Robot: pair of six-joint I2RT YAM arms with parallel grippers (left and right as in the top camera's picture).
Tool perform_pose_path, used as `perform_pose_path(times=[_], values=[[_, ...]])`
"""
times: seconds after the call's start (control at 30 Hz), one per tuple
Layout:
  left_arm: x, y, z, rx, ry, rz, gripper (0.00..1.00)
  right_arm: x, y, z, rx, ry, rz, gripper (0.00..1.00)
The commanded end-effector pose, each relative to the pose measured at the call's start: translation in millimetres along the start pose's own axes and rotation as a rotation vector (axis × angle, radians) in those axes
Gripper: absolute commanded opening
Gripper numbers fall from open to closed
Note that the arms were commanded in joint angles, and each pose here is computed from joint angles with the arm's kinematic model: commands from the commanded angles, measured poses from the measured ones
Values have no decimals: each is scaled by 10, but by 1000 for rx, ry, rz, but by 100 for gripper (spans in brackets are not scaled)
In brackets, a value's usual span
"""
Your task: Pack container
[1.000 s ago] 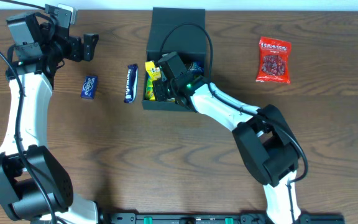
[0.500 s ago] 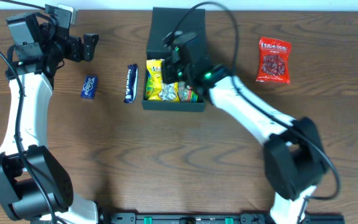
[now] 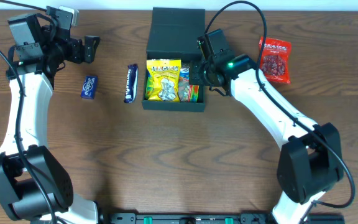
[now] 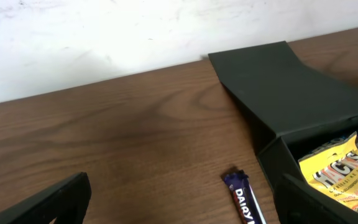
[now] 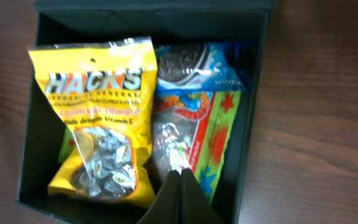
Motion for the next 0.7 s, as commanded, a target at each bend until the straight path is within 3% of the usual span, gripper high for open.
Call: perform_pose_path(times=[0.0, 0.2, 0.3, 0.67], values=[[140, -103, 1, 11, 25, -31, 95, -165, 166, -44, -39, 5, 61, 2], [140, -103, 1, 11, 25, -31, 95, -267, 444, -282, -142, 42, 98, 1], [140, -103, 1, 11, 25, -31, 95, -227, 427, -472, -242, 63, 64, 1], [139, -103, 1, 11, 25, -31, 95, -183, 355, -813, -323, 129, 93, 1]])
Point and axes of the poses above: each gripper's point midway between its finger pads, its own y axis out along the fingers, its own z axis along the line the jaws close on, x = y × z, the point moved 2 cm from there along -y, back along the fingers, and after that the axes turned 10 degrees about y, right-handed, at the moved point
